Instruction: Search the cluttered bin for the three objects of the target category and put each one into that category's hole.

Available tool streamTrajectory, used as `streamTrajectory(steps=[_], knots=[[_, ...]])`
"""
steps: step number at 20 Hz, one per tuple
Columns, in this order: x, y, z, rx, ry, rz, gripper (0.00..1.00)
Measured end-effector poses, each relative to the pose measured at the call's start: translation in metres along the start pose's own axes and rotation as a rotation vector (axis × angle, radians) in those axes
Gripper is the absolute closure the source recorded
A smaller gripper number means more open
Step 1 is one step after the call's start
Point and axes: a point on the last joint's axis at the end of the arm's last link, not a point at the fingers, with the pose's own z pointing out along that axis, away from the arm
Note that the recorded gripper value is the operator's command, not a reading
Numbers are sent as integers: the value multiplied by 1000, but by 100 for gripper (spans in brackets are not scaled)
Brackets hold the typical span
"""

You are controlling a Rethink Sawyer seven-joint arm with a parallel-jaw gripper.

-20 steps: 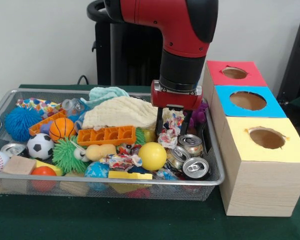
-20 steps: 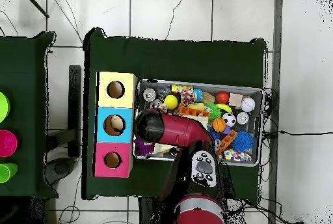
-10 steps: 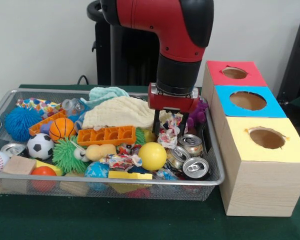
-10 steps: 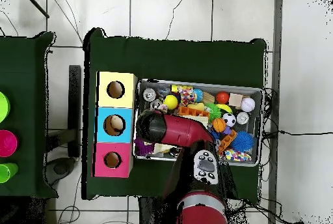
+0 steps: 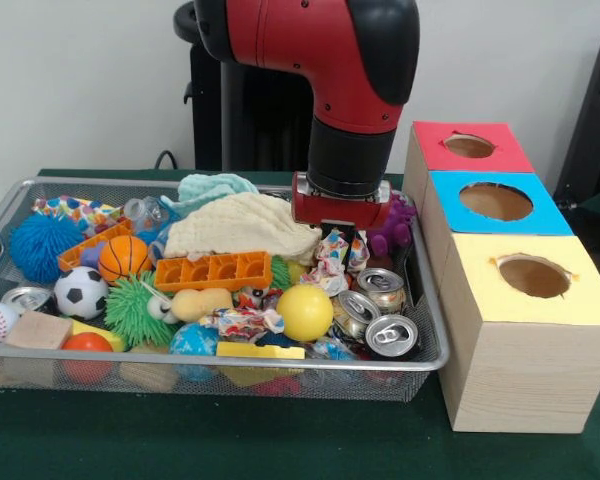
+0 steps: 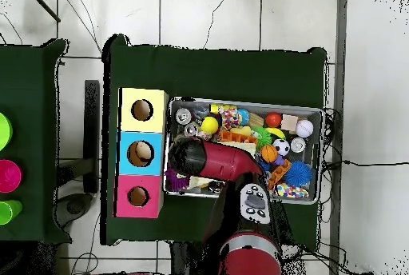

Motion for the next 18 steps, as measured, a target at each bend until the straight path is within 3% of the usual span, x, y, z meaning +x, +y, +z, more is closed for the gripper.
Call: streamTrajectory(steps=[18], knots=[[-3,-8,-5,-6,-8,17,100]])
